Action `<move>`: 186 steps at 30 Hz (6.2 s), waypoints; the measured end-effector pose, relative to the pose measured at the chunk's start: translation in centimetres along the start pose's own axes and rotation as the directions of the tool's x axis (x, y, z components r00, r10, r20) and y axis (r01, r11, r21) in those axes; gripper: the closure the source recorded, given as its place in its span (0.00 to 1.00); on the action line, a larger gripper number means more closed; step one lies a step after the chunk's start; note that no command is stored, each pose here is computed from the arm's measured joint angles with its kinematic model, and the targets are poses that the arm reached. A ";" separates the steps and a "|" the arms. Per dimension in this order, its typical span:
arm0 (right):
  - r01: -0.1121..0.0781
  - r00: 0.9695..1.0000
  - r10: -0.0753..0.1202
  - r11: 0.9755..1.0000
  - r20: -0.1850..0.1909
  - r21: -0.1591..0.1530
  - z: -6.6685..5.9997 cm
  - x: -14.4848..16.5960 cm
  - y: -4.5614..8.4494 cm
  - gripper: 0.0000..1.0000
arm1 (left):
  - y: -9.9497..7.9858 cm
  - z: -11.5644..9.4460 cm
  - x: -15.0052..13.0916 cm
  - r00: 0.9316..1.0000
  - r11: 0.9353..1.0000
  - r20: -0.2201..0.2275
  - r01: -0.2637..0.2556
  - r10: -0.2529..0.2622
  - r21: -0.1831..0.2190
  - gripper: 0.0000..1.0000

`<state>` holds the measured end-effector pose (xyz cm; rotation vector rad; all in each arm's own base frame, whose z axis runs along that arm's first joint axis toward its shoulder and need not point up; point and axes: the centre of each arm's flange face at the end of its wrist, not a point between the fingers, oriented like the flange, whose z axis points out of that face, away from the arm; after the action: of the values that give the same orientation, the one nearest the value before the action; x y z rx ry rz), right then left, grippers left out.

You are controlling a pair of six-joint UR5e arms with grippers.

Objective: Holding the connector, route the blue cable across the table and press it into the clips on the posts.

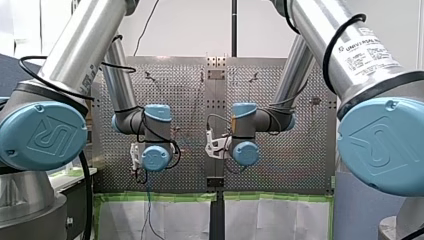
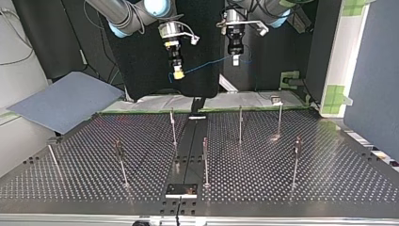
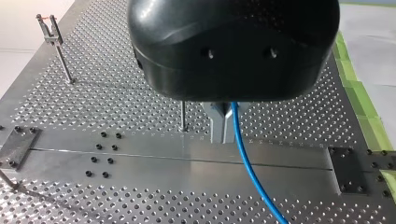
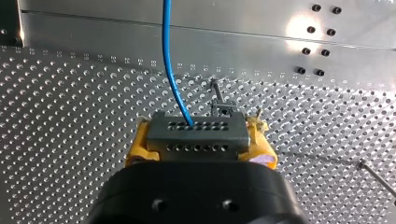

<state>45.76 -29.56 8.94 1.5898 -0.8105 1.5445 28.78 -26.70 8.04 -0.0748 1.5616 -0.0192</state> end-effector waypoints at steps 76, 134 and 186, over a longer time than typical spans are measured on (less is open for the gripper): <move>0.000 1.000 0.000 1.000 0.000 0.000 0.0 0.0 0.0 1.00 | 0.0 0.0 0.0 1.000 1.000 0.000 0.000 0.000 0.000 1.00; 0.058 0.982 -0.060 0.998 0.177 0.014 -1.7 -5.9 0.3 1.00 | 0.8 0.0 1.6 0.999 1.000 -0.039 -0.026 0.026 -0.015 1.00; -0.130 0.984 0.154 0.966 -0.092 0.223 5.7 20.4 -2.3 1.00 | -0.1 3.8 -15.1 0.989 0.940 0.135 0.106 -0.065 -0.325 1.00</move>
<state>52.00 -32.00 29.17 1.6119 -0.7299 1.8595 32.45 -25.78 23.10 -0.4035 1.4250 0.1775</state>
